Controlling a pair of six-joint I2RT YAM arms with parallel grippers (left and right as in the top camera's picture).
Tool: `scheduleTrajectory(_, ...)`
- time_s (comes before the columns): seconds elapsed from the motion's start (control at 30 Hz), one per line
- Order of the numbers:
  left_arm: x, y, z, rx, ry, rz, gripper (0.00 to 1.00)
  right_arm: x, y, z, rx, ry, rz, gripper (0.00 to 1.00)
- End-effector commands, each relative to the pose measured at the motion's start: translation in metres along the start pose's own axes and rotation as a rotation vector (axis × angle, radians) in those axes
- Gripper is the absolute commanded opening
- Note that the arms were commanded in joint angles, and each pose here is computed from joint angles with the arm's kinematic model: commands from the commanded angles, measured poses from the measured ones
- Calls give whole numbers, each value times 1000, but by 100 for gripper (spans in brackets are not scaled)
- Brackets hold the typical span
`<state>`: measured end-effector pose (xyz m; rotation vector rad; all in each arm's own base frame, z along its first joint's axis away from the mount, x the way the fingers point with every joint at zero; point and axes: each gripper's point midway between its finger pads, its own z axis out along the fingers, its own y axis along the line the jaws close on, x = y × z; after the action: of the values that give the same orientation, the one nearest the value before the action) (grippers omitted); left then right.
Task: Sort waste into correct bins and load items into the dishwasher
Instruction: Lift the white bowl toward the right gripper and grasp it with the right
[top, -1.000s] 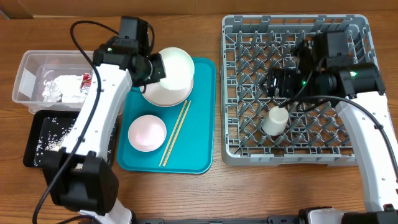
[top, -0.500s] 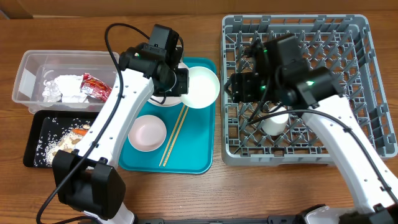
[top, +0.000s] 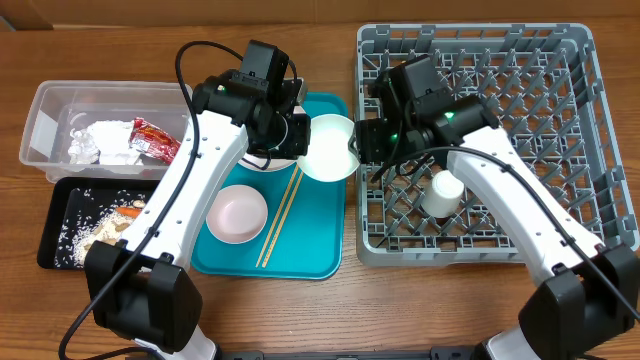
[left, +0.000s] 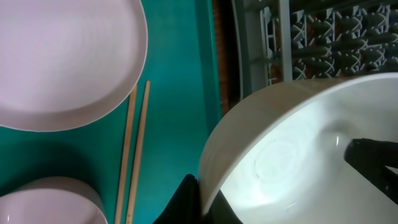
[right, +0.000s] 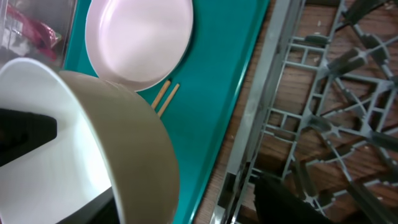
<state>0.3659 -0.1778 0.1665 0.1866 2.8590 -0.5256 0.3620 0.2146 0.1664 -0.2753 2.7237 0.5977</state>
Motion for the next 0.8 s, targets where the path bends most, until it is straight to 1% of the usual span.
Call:
scheduleTrajectory(0.0, -1, -10, -5, 36, -5, 38, 6, -3, 5, 0, -24, -14, -8, 54)
scheduleTrajectory(0.07, 0, -10, -5, 33, -5, 37, 7, -7, 7, -1, -29, -30, -13, 51)
scheduleTrajectory(0.23, -1, -6, -4, 13, -10, 37, 8, -15, 12, -9, -35, -50, -19, 51)
scheduleTrajectory(0.3, -2, -5, -4, 5, -12, 36, 7, -14, 13, -11, -36, -47, -19, 47)
scheduleTrajectory(0.4, -2, -5, -4, 4, -12, 36, 8, -12, 13, -11, -34, -38, -19, 35)
scheduleTrajectory(0.63, -3, -4, -4, 2, -17, 38, 8, -19, 19, -24, -45, -76, -31, 32)
scheduleTrajectory(0.67, -3, -4, -4, 2, -17, 38, 8, -19, 20, -25, -46, -78, -32, 30)
scheduleTrajectory(0.7, -3, -4, -4, 2, -17, 38, 8, -19, 20, -26, -47, -80, -32, 25)
scheduleTrajectory(0.77, -3, -4, -4, 2, -17, 38, 8, -18, 20, -26, -46, -76, -31, 20)
